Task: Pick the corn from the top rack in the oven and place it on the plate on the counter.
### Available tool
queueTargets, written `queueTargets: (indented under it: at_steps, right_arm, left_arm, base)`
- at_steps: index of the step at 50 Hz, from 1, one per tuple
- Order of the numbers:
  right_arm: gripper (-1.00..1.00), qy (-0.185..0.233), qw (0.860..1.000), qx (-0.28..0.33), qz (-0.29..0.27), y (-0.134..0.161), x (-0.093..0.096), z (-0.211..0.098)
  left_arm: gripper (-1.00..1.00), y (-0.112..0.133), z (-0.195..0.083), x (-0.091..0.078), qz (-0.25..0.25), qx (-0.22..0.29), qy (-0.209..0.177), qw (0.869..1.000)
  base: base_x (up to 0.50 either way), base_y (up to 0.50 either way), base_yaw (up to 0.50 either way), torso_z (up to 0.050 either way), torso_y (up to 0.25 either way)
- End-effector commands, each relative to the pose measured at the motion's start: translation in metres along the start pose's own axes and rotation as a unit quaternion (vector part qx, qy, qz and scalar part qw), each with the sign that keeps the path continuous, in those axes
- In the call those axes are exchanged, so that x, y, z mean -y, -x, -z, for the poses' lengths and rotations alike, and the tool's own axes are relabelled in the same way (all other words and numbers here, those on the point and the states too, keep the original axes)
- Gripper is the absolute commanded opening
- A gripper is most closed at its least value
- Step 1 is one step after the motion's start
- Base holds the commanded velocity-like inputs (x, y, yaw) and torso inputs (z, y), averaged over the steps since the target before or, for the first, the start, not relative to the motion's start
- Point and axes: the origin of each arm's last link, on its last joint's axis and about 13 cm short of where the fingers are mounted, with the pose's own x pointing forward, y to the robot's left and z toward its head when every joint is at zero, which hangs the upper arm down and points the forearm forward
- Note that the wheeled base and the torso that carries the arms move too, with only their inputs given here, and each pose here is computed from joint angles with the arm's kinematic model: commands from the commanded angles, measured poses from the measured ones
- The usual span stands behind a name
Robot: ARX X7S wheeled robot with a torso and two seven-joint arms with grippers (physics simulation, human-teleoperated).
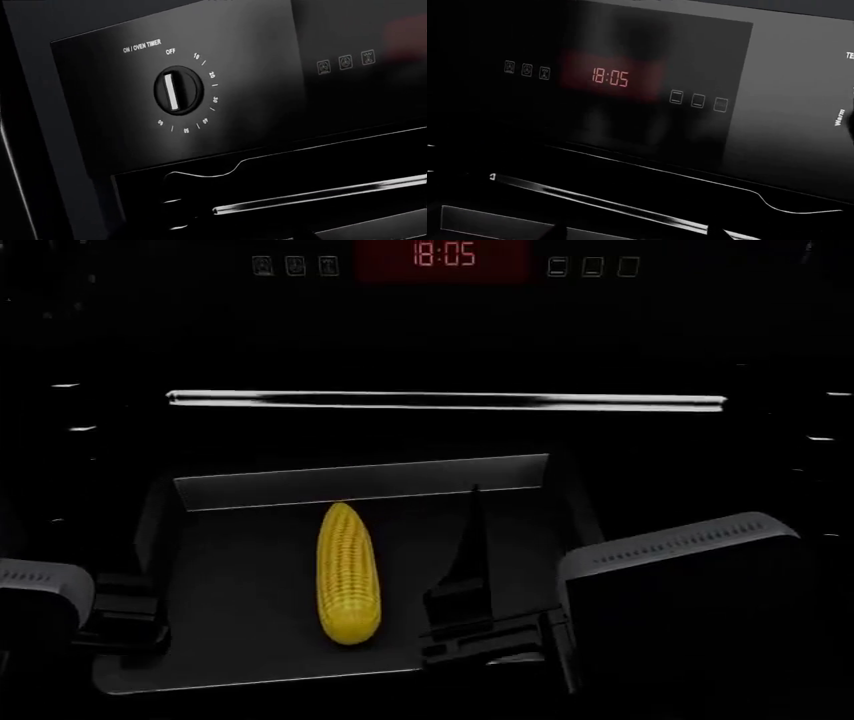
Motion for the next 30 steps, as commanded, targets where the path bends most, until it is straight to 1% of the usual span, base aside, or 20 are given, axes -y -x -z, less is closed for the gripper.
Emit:
queueTargets:
  at_steps: [1,14,17,20,30]
  right_arm:
    - [1.00,0.000,1.000,0.002,0.003,0.0007,0.0002,0.0001]
    - [1.00,-0.001,1.000,-0.001,-0.002,0.0011,0.0001,0.0013]
    - [1.00,0.001,1.000,-0.002,-0.005,0.0015,-0.0007,0.0008]
    - [1.00,0.001,1.000,-0.004,-0.007,0.0015,-0.0011,-0.0002]
    - [1.00,0.001,1.000,-0.004,-0.007,0.0015,-0.0011,-0.0002]
  left_arm:
    - [1.00,-0.0005,-0.0001,0.0005,0.000,0.004,-0.002,1.000]
    - [1.00,-0.0004,-0.0017,0.0011,0.004,0.003,0.002,1.000]
    - [1.00,0.0003,-0.0023,0.0011,0.003,0.005,0.000,1.000]
    - [1.00,0.0003,-0.0012,0.0018,-0.002,-0.003,-0.009,1.000]
    - [1.00,0.0003,-0.0012,0.0018,-0.002,-0.003,-0.009,1.000]
  base:
    - [0.36,0.00,0.00,0.000,0.000]
    - [0.02,0.00,0.00,0.000,0.000]
    - [0.00,0.00,0.00,0.000,0.000]
    - [0.00,0.00,0.00,0.000,0.000]
    - [0.00,0.00,0.00,0.000,0.000]
